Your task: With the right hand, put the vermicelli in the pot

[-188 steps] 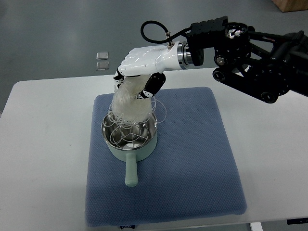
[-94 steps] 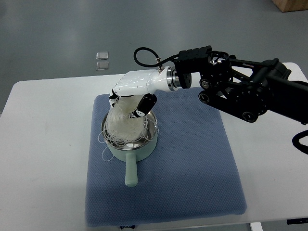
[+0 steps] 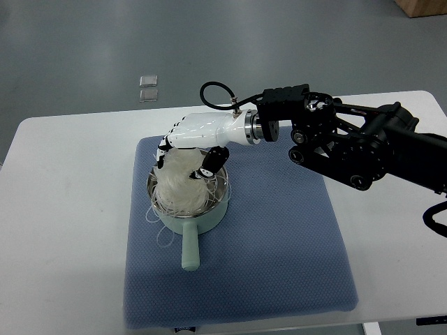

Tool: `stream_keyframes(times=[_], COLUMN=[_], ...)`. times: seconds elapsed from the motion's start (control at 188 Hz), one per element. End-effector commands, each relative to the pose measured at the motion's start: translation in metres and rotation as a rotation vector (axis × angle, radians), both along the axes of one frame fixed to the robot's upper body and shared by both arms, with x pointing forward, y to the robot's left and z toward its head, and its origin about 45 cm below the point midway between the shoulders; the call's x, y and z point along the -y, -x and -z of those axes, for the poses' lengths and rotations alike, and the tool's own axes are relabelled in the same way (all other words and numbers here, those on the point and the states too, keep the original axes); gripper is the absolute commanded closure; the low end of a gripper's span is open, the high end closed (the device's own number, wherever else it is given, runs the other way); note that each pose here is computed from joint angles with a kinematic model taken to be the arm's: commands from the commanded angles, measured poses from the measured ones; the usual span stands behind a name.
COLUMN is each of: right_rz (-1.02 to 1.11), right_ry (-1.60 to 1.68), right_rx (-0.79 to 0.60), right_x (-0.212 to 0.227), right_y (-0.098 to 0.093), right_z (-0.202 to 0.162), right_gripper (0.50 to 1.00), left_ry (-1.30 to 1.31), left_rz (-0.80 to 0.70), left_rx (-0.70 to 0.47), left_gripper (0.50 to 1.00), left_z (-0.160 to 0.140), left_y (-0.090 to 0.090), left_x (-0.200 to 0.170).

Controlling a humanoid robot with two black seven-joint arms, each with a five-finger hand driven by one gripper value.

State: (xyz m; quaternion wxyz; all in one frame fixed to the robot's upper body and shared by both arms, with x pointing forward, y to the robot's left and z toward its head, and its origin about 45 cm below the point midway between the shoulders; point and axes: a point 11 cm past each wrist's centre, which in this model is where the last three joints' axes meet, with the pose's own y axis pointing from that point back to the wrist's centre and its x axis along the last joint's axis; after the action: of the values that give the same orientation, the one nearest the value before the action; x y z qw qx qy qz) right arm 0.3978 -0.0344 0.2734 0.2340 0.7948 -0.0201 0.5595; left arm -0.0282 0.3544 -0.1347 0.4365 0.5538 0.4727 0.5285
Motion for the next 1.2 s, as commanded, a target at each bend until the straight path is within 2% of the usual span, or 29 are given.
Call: stream_keyframes(times=[0.0, 0.075, 0.277, 0.335, 0.639, 0.782, 0.814, 0.926, 1.192], right_rz=[0.002, 0.004, 0.005, 0.008, 0.145, 0.269, 0.312, 0.474, 0.729], right_ry=[-0.002, 0.0, -0.004, -0.011, -0.345, -0.556, -0.63, -0.824, -1.099], right_rx=[0.001, 0.002, 0.009, 0.008, -0.138, -0.292, -0.355, -0.45, -0.648], right_x=[0.001, 0.002, 0.005, 0.007, 0.024, 0.052, 0.06, 0.092, 0.117], right_y=[0.0, -0.001, -0.003, -0.004, -0.025, -0.032, -0.033, -0.042, -0.055], right_z=[0.0, 0.0, -0.004, -0.007, -0.054, -0.042, -0.032, -0.011, 0.03], right_gripper=[0.66, 0.642, 0.638, 0.611, 0.603, 0.603, 0.603, 0.603, 0.603], left_ry=[0.0, 0.0, 0.0, 0.0, 0.0, 0.0, 0.0, 0.0, 0.0], left_rz=[0.0, 0.0, 0.0, 0.0, 0.0, 0.0, 0.0, 0.0, 0.0], left_rx=[0.0, 0.0, 0.0, 0.0, 0.0, 0.0, 0.0, 0.0, 0.0], left_gripper=[0.5, 0.5, 0.5, 0.5, 0.5, 0.5, 0.5, 0.5, 0.5], left_z=[0.0, 0.0, 0.0, 0.0, 0.0, 0.0, 0.0, 0.0, 0.0], left_y=[0.0, 0.0, 0.0, 0.0, 0.0, 0.0, 0.0, 0.0, 0.0], left_x=[0.0, 0.0, 0.0, 0.0, 0.0, 0.0, 0.0, 0.0, 0.0])
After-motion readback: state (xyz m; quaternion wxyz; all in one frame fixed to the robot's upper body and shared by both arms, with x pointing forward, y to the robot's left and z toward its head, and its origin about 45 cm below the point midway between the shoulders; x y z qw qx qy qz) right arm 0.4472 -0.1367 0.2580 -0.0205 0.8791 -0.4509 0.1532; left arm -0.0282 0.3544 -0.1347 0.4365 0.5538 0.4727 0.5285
